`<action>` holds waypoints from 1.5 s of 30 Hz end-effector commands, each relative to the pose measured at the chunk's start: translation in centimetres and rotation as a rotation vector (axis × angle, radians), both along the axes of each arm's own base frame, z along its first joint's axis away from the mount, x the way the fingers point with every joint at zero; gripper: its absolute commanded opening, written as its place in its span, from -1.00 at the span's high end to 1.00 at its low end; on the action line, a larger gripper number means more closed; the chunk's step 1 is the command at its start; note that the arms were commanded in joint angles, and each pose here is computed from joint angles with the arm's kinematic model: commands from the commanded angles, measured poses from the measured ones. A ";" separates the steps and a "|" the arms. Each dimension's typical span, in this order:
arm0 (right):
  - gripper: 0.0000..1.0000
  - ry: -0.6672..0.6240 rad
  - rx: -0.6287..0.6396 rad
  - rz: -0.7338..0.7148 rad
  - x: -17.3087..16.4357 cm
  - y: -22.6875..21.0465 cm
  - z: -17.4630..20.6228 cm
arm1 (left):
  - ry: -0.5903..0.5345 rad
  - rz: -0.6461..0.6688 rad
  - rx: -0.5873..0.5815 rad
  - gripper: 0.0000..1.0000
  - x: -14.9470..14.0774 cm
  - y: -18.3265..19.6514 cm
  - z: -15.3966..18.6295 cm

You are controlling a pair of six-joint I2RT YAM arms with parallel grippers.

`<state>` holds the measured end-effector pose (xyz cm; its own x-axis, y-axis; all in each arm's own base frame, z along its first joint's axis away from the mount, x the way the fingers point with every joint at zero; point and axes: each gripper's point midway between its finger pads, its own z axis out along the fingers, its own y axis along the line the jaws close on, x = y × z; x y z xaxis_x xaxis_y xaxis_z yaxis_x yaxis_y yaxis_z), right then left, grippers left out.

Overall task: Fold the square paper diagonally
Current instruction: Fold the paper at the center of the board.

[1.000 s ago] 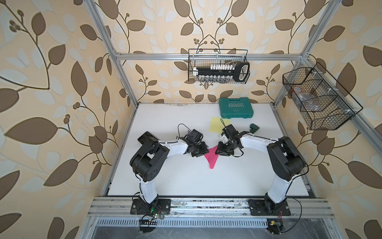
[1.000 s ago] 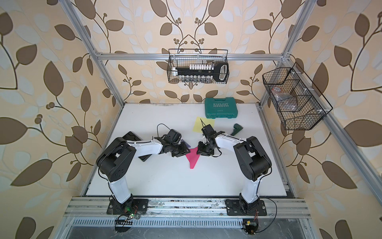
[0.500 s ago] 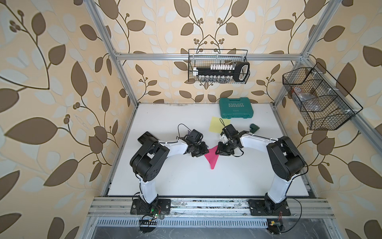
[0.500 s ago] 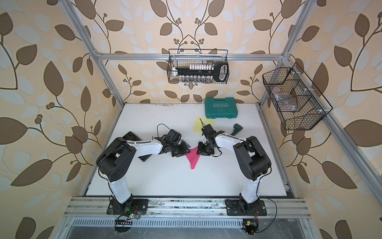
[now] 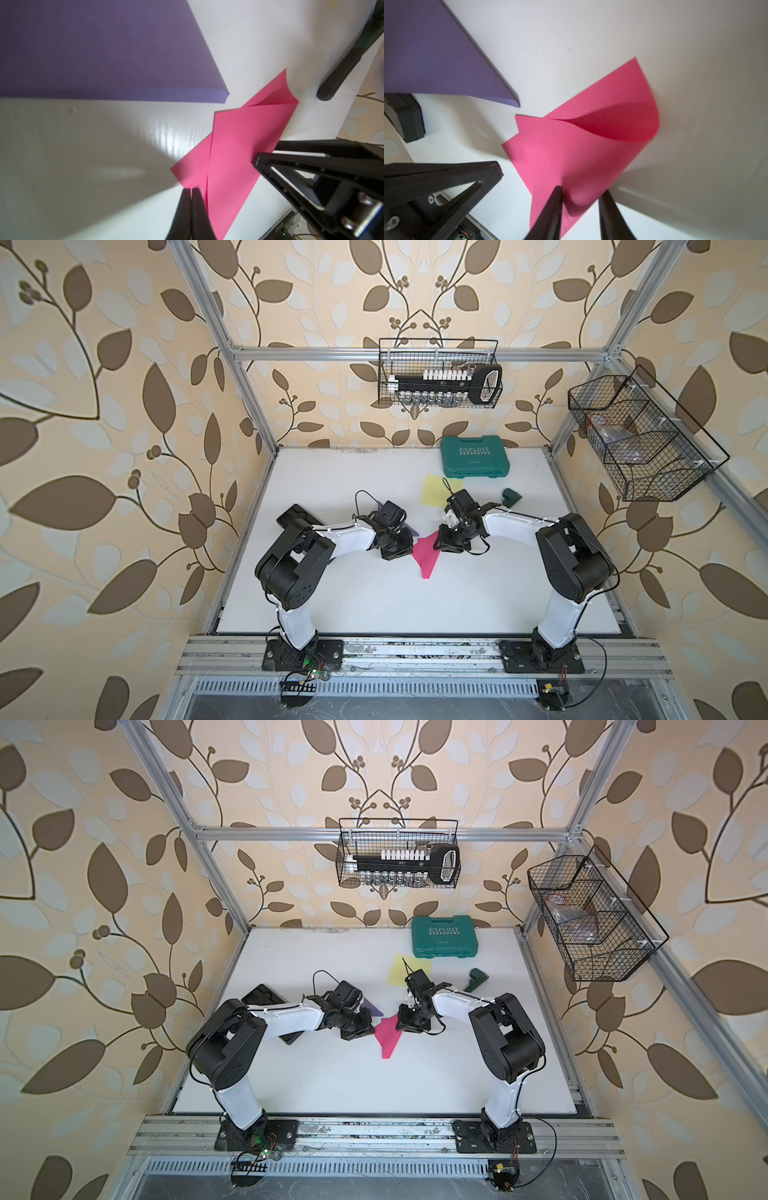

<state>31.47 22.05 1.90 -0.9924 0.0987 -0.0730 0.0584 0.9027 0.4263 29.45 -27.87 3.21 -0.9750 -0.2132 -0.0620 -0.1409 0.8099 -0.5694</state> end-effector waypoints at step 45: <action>0.28 0.004 -0.059 0.124 -1.7 -0.7 -1.0 | 0.039 0.001 0.145 1.00 0.2 1.5 -3.5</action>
